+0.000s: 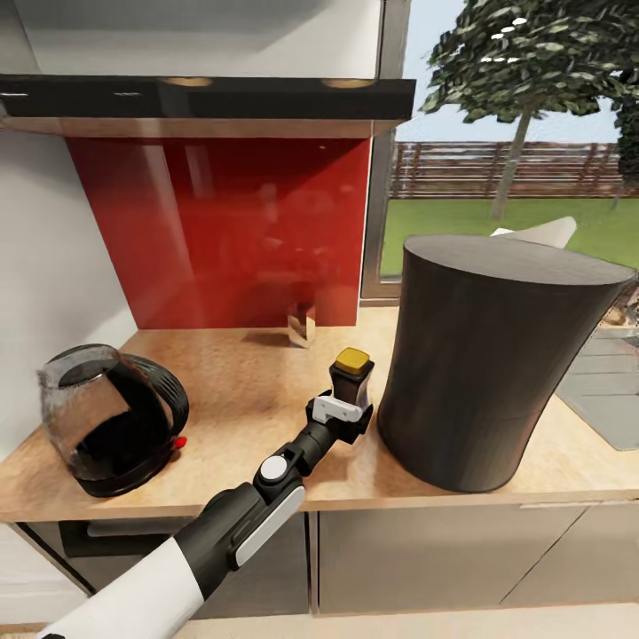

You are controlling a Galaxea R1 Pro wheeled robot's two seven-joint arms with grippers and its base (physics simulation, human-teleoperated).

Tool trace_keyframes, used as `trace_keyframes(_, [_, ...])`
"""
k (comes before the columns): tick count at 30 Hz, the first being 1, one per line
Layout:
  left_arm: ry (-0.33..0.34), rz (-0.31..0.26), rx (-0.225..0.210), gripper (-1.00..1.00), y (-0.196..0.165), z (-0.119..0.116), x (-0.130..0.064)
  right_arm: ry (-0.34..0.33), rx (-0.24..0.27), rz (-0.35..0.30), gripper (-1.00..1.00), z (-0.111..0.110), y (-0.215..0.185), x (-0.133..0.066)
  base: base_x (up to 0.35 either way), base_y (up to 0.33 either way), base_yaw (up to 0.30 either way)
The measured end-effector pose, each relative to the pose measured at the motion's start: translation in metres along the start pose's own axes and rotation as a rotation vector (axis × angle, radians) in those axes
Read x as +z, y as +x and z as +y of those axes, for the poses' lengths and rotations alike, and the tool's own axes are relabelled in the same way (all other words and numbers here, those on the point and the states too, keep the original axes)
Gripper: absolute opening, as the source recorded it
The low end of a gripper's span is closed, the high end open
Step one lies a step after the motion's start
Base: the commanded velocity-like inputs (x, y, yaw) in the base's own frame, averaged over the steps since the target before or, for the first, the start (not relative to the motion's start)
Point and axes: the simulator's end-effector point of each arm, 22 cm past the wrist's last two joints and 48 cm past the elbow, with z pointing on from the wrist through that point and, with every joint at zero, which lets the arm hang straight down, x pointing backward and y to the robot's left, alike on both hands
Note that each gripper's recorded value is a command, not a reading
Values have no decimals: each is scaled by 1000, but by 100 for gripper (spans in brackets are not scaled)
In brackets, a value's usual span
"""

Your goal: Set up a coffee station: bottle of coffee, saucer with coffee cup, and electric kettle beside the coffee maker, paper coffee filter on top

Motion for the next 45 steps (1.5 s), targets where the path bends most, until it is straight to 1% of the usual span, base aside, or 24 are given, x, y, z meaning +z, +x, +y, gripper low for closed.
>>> trace_keyframes(16, [-3, -3, -1, 100, -1, 2, 0, 0, 0, 0, 100, 0, 0, 0, -315, 0, 0])
trace_keyframes(21, [3, -9, -2, 100, -3, -1, 0, 0, 0, 0, 100, 0, 0, 0, -96, 0, 0])
trace_keyframes(24, [21, -13, -2, 100, -5, -5, -1, 2, -2, 0, 100, -2, 0, 0, -14, 0, 0])
trace_keyframes(25, [37, -15, -2, 100, -6, -9, -1, 3, -2, 0, 100, -3, 0, 0, -6, 0, 0])
trace_keyframes(26, [63, -21, -1, 100, -9, -16, -1, 3, -2, -1, 100, -3, 0, 0, -4, 0, 0])
trace_keyframes(28, [149, -34, 10, 100, -15, -33, -6, 4, -2, -1, 100, -4, 0, 0, -2, 0, 0])
trace_keyframes(29, [181, -35, 14, 100, -15, -39, -8, 4, -2, -1, 100, -4, 0, 0, -1, 0, 0])
trace_keyframes(30, [263, -37, 21, 100, -16, -55, -13, 5, -3, -1, 100, -4, 0, 0, -1, 0, 0])
trace_keyframes(31, [320, -36, 24, 100, -15, -67, -17, 5, -3, -1, 100, -4, 0, 0, 0, 0, 0])
trace_keyframes(32, [449, -31, 28, 100, -14, -93, -28, 5, -3, -2, 100, -4, 0, 0, 0, 0, 0])
trace_keyframes(33, [514, -28, 29, 100, -13, -105, -35, 6, -3, -2, 100, -5, 0, 0, 0, 0, 0])
trace_keyframes(34, [676, -18, 31, 100, -9, -134, -56, 5, -3, -2, 100, -5, 0, 0, 0, 0, 0])
trace_keyframes(35, [727, -14, 32, 100, -7, -142, -63, 5, -3, -2, 100, -5, 0, 0, 0, 0, 0])
trace_keyframes(36, [804, -5, 31, 100, -4, -154, -75, 5, -3, -2, 100, -5, 0, 0, 0, 0, 0])
trace_keyframes(37, [838, 3, 29, 100, -2, -158, -81, 5, -3, -2, 100, -5, 0, 0, 0, 0, 0])
trace_keyframes(38, [895, 27, 25, 100, 6, -166, -90, 6, -3, -2, 100, -5, 0, 0, 0, 0, 0])
trace_keyframes(39, [966, 89, 13, 100, 26, -174, -104, 5, -4, -2, 100, -5, 0, 0, 0, 0, 0])
trace_keyframes(40, [1005, 143, 6, 100, 45, -179, -114, 6, -3, -2, 100, -5, 0, 0, 0, 0, 0])
trace_keyframes(41, [1021, 173, 2, 100, 56, -181, -119, 6, -3, -2, 100, -5, 0, 0, 0, 0, 0])
trace_keyframes(42, [1049, 268, -5, 100, 93, -183, -132, 6, -3, -2, 100, -5, 0, 0, 0, 0, 0])
trace_keyframes(44, [1051, 337, -16, 100, 119, -179, -140, 6, -3, -2, 100, -5, 0, 0, 0, 0, 0])
trace_keyframes(45, [1041, 393, -32, 100, 142, -173, -147, 6, -3, -2, 100, -5, 0, 0, 0, 0, 0])
